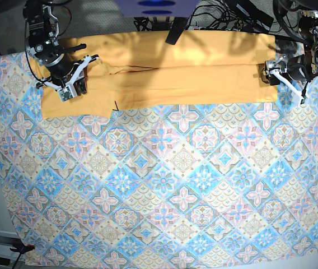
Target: Fold the T-shirt properly
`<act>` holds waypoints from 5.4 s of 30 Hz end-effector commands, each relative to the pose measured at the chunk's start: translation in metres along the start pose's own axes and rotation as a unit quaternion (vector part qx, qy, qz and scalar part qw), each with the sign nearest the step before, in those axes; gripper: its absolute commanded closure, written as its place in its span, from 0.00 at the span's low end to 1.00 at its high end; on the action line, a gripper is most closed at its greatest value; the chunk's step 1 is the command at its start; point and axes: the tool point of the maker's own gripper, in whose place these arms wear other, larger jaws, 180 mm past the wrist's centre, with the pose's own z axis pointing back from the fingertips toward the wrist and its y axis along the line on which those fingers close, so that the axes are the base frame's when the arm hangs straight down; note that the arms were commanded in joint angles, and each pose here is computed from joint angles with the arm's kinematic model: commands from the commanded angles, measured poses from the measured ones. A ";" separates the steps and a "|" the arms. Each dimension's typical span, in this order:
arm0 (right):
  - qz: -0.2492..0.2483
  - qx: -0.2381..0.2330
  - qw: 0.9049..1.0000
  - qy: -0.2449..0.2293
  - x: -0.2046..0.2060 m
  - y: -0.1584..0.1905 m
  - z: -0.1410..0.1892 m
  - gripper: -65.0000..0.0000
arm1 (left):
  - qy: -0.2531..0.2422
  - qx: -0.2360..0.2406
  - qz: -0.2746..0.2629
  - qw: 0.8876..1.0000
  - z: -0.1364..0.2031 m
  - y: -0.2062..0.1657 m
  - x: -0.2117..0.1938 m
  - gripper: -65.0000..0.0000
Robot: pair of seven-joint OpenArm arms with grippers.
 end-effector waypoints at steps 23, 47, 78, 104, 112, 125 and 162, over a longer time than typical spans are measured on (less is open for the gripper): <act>0.004 -0.005 1.000 -0.019 0.009 -0.005 0.004 0.87 | 0.011 0.052 -0.040 0.998 -0.015 -0.004 -0.006 0.26; 0.004 -0.005 1.000 -0.020 0.010 -0.005 0.004 0.87 | 0.046 0.032 0.001 0.998 -0.037 -0.011 -0.043 0.65; 0.003 -0.007 1.000 -0.021 0.011 -0.006 0.003 0.87 | -0.079 -0.096 -0.029 0.992 0.016 -0.103 0.013 0.81; 0.003 -0.005 1.000 -0.020 0.011 -0.005 0.002 0.87 | 0.002 0.020 0.022 1.000 0.010 0.012 -0.027 0.37; 0.003 -0.003 1.000 -0.020 0.011 -0.003 0.002 0.87 | 0.004 0.011 0.043 0.999 -0.002 0.010 -0.023 0.37; 0.003 -0.006 1.000 -0.021 0.011 -0.006 0.003 0.87 | 0.040 -0.001 0.044 0.998 -0.025 -0.003 -0.037 0.37; 0.005 -0.009 1.000 -0.029 0.020 -0.010 -0.001 0.87 | -0.070 -0.141 -0.017 0.987 0.016 -0.126 0.004 1.00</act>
